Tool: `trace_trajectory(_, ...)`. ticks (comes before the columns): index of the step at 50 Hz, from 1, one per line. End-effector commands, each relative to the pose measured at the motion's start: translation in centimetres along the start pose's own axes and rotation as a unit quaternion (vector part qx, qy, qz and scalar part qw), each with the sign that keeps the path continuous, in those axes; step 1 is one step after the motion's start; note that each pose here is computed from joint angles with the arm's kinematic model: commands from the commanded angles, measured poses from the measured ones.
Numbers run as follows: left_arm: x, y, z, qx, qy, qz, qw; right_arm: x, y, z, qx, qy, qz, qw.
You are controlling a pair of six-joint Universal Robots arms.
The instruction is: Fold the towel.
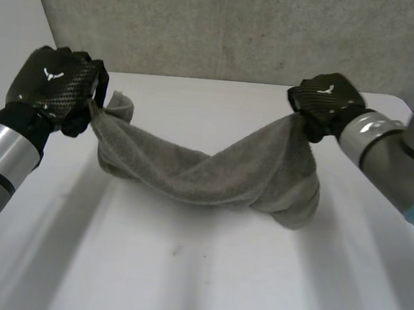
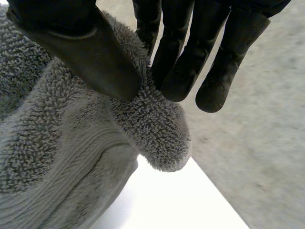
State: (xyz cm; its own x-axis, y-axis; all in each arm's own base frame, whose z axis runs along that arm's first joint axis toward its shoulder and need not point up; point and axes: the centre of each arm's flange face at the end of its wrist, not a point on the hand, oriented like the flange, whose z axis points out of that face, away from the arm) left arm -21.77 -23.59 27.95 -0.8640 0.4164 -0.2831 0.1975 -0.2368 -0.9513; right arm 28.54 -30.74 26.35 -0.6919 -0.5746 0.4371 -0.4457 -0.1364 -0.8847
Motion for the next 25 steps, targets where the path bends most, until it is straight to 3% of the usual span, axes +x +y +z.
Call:
trace_trajectory(1,0.8,3.3,0.3,-0.048,0.013,-0.006,0.999,-1.8,3.7,4.8,-0.029,-0.026,0.004,0.999)
trace_trajectory(7,1.0,4.6,0.8,-0.063,0.015,-0.010,0.998,-1.6,5.4,7.5,-0.035,-0.003,0.003,0.999)
trace_trajectory(12,0.5,4.9,1.2,-0.064,0.008,-0.009,0.998,2.0,4.7,8.2,-0.066,0.141,0.002,0.988)
trace_trajectory(14,-0.4,5.2,1.4,-0.067,-0.006,-0.008,0.998,2.6,3.8,7.5,-0.067,0.154,0.002,0.986)
trace_trajectory(21,-1.0,5.4,1.6,-0.069,-0.015,-0.011,0.997,3.2,1.2,3.4,-0.069,0.135,0.003,0.988)
trace_trajectory(25,-1.0,5.6,1.6,-0.071,-0.015,-0.011,0.997,1.6,0.6,-0.4,-0.075,0.079,0.003,0.994)
